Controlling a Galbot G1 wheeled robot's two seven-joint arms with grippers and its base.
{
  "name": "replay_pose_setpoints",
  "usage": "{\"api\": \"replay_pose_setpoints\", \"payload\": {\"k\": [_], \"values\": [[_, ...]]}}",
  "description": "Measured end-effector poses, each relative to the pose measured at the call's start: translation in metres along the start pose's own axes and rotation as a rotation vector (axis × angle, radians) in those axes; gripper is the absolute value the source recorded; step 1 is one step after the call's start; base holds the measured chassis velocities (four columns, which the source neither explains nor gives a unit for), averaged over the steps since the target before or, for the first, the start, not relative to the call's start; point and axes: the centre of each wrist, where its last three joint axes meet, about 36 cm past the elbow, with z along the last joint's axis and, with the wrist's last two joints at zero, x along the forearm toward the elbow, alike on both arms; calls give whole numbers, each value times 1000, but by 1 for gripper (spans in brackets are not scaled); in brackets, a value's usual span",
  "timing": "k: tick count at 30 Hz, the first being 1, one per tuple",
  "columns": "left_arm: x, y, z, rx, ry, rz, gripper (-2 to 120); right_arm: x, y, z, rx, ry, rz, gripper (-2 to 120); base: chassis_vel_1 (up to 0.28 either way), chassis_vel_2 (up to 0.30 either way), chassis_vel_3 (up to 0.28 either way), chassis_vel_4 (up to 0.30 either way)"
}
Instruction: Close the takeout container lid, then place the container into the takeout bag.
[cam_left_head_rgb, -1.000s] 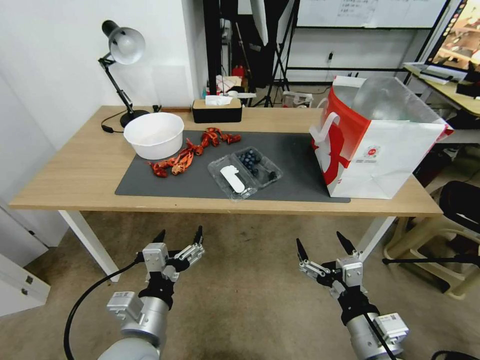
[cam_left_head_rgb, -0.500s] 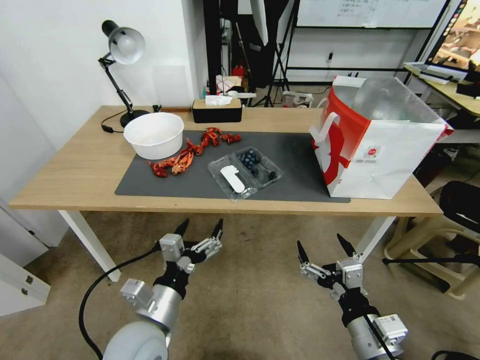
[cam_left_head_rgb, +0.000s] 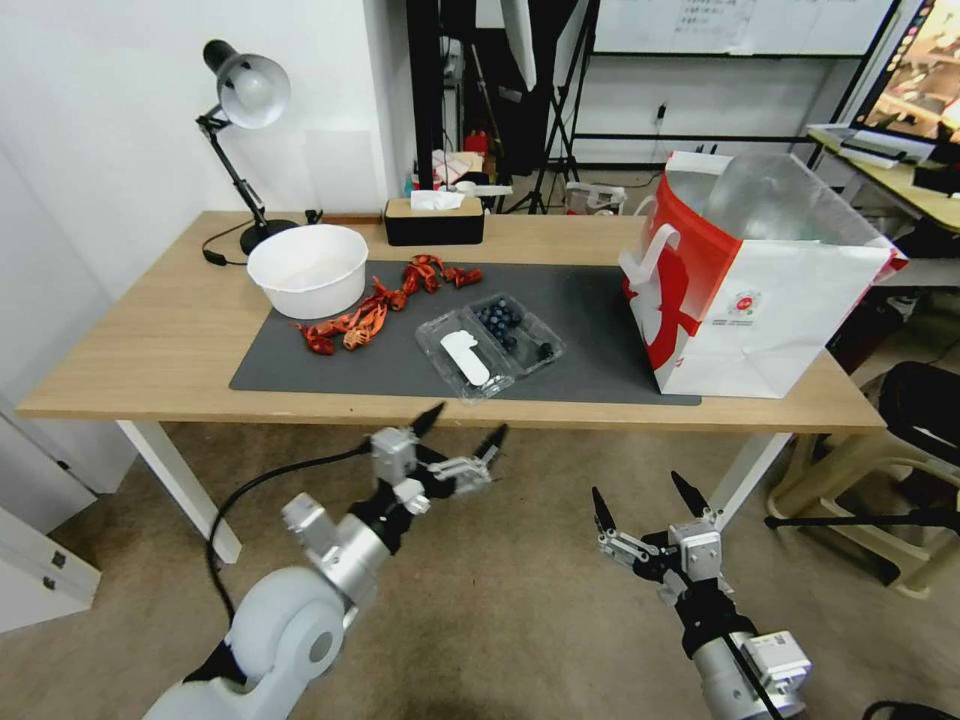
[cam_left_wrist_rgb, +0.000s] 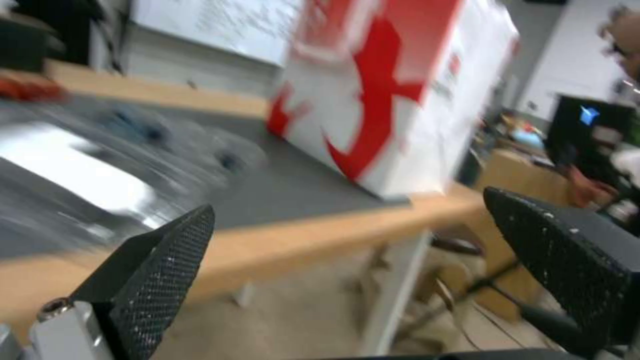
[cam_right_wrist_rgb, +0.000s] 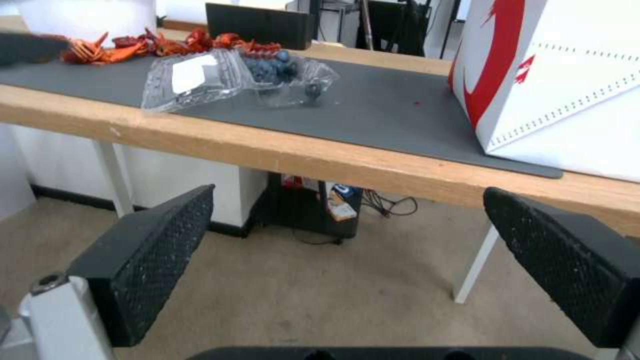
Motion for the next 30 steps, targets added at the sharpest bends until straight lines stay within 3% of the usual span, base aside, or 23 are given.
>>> {"api": "replay_pose_setpoints", "payload": {"k": [7,16,22,30], "values": [[-47,-4,-3,20,44,59,100,6,2,2,22,4,-5,100,0,0,0,0],[-81,4,-12,23,68,36,100,11,3,-3,44,-5,-9,100,0,0,0,0],[-99,16,-21,0,145,37,100,11,4,1,54,-1,-13,100,0,0,0,0],[-121,11,-30,-25,235,-69,100,8,3,7,56,8,-12,100,0,0,0,0]]}}
